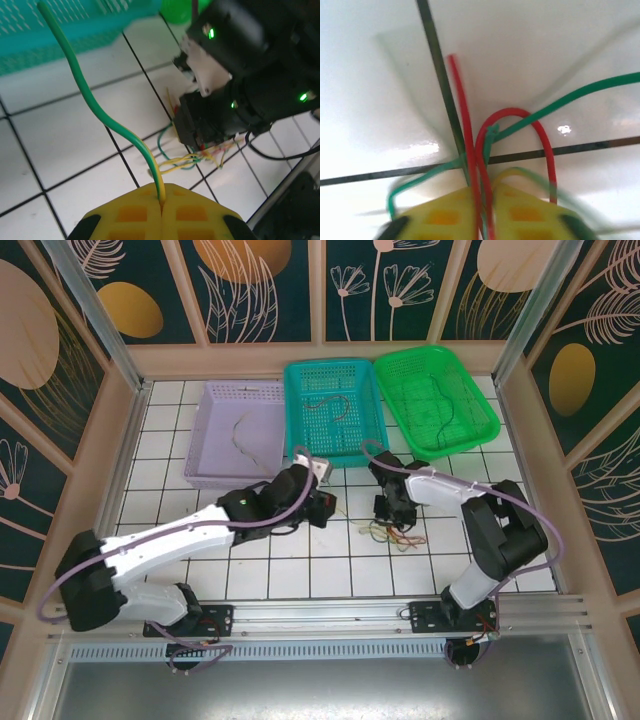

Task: Untangle the cables

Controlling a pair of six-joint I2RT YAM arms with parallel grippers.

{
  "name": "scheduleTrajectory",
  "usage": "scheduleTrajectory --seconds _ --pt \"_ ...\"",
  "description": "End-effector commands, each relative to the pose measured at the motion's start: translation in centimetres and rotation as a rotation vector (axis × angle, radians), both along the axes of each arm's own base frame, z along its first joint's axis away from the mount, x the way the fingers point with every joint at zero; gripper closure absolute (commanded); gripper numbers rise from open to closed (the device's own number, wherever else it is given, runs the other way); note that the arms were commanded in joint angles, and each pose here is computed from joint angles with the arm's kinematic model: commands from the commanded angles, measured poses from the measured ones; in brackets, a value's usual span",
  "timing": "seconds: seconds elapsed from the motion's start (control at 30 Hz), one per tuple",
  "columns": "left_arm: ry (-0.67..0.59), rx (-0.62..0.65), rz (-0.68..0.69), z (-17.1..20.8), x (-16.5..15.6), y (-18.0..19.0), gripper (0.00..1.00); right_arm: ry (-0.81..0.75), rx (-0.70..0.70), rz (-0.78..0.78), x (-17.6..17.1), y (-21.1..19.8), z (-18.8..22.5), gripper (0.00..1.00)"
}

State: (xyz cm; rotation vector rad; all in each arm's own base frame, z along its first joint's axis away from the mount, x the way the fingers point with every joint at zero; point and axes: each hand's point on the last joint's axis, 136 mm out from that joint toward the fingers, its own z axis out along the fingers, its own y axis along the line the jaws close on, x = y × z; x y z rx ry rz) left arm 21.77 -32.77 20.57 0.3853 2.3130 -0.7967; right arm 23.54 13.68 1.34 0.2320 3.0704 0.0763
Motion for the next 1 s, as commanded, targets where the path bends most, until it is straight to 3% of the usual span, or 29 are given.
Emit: scheduleTrajectory --seconds 0.0,0.23,0.47,0.77,0.97 --pt "-0.100 0.025 0.161 3.1 1.5 3.5 1.00 0.031 -0.173 -0.117 -0.9 -5.3 -2.5 1.00" --pt "-0.217 0.159 0.471 5.8 2.8 11.6 1.00 -0.123 -0.136 -0.401 2.6 -10.9 2.1 1.00" --pt "-0.329 0.281 0.823 9.0 1.9 21.4 1.00 -0.108 -0.088 -0.606 2.6 -15.5 2.0 1.00" --pt "-0.351 0.231 0.820 10.0 2.4 20.9 1.00 -0.109 -0.029 -0.641 2.9 -15.3 1.6 1.00" --pt "-0.388 0.376 1.045 11.7 1.6 27.1 1.00 -0.094 -0.135 -0.670 1.3 -17.4 0.6 1.00"
